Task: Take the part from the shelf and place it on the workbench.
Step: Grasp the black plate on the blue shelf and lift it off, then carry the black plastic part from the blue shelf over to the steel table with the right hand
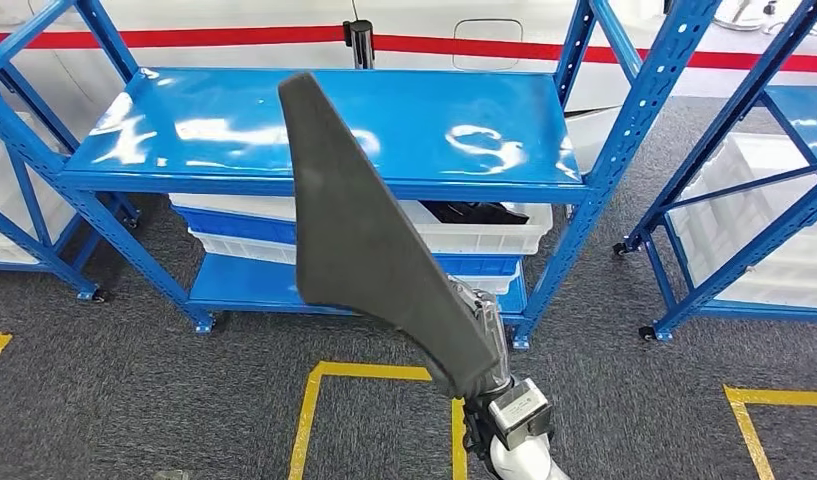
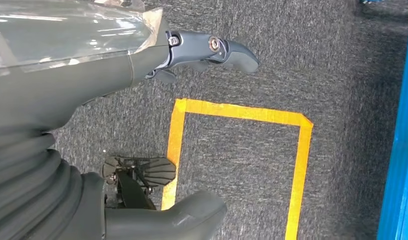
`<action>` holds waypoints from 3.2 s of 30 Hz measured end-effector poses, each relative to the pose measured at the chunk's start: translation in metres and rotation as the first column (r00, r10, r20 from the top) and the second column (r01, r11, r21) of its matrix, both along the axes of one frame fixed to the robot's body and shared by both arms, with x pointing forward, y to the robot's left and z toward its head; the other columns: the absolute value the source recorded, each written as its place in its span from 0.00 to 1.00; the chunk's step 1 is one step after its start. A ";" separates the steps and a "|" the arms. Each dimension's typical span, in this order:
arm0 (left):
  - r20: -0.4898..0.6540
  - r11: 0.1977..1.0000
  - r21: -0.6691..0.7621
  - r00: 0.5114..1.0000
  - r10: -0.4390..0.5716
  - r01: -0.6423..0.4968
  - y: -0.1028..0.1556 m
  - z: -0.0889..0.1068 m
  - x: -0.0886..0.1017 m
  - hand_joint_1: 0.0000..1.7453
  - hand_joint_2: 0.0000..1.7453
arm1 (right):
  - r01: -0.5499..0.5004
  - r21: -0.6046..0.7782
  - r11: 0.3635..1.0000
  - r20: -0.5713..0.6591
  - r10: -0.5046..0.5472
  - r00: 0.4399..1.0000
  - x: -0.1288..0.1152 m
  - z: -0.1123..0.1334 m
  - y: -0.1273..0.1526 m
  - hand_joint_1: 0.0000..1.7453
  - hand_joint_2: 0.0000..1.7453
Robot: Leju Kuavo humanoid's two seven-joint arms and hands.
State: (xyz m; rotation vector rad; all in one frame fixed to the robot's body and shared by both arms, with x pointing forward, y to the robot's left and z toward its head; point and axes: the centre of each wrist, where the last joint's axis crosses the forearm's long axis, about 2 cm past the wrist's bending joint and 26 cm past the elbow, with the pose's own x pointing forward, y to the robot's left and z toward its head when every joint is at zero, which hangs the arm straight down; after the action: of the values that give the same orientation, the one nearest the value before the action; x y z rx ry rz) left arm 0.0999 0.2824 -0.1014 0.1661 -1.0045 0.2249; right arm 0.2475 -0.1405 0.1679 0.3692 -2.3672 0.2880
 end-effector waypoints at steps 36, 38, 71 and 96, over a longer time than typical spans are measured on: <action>0.038 0.998 0.054 0.999 -0.010 0.007 0.000 0.004 0.015 0.00 1.00 | 0.011 -0.017 1.000 0.028 -0.010 1.000 -0.003 -0.006 0.011 1.00 1.00; 0.035 0.998 0.056 0.999 0.005 -0.007 0.001 0.003 0.014 0.00 1.00 | 0.003 -0.019 1.000 0.026 -0.002 1.000 -0.003 -0.008 0.012 1.00 1.00; 0.023 0.982 0.088 0.986 0.168 -0.169 0.015 -0.001 -0.017 0.00 1.00 | -0.102 0.004 0.995 -0.025 0.102 0.994 -0.004 -0.022 0.027 1.00 1.00; 0.018 0.972 0.093 0.976 0.217 -0.217 0.014 -0.002 -0.026 0.00 1.00 | -0.111 0.008 0.994 -0.098 0.111 0.989 -0.031 -0.042 0.017 1.00 1.00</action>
State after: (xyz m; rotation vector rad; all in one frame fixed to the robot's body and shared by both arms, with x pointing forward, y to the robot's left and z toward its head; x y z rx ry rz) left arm 0.0741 0.2964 -0.1035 0.3628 -1.0056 0.3779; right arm 0.2168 -0.1238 0.1256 0.5062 -2.2551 0.3116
